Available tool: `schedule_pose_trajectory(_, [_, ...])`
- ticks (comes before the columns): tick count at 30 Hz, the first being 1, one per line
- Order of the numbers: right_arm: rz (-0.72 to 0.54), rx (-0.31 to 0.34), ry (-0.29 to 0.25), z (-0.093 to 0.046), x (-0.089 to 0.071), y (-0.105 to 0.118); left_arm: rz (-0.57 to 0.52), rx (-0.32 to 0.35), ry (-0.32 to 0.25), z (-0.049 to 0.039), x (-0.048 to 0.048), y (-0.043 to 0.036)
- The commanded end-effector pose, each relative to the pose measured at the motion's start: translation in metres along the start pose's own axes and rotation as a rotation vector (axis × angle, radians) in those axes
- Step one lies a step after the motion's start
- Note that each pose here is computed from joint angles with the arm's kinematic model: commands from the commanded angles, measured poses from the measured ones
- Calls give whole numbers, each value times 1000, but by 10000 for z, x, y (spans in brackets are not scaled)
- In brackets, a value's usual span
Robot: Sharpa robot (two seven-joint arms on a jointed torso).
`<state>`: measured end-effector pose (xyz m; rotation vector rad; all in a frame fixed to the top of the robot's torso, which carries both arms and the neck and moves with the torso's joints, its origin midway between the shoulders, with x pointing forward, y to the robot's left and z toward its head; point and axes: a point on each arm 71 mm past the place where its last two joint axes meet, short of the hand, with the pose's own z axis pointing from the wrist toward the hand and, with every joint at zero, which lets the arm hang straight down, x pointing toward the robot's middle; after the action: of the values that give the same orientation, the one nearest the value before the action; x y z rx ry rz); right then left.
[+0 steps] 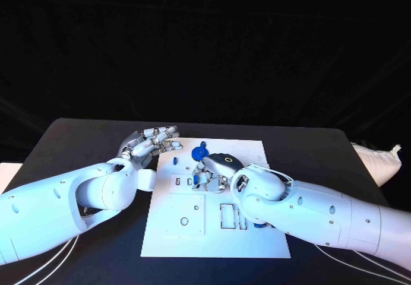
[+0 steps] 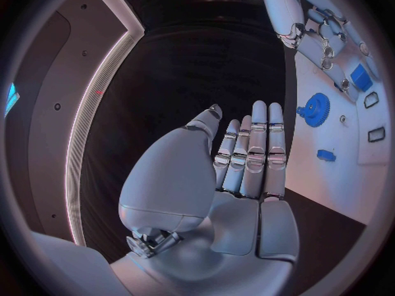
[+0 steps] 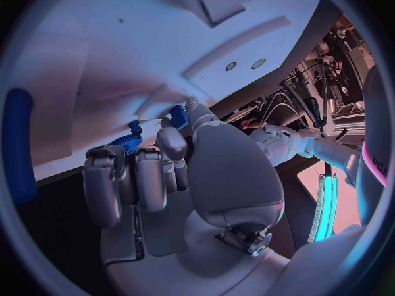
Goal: Assemble the parts on the task board
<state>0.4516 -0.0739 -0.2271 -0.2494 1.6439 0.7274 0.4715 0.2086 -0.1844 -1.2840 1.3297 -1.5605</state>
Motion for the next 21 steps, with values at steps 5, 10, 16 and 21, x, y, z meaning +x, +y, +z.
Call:
schedule_pose_trajectory(5, [33,-20,-119,-49,-73,16,-5,-1,28,5,28,-4])
schedule_pose_trajectory(10, [87,-99,-226,-155,-180,83,27,-2,38,19,35,5])
schedule_pose_trajectory(16, [204,-196,-324,-323,-392,45,130,-57,100,32,60,57])
schedule_pose_trajectory(21, [346,-178,-327,-462,-642,-189,307,-152,173,17,70,133])
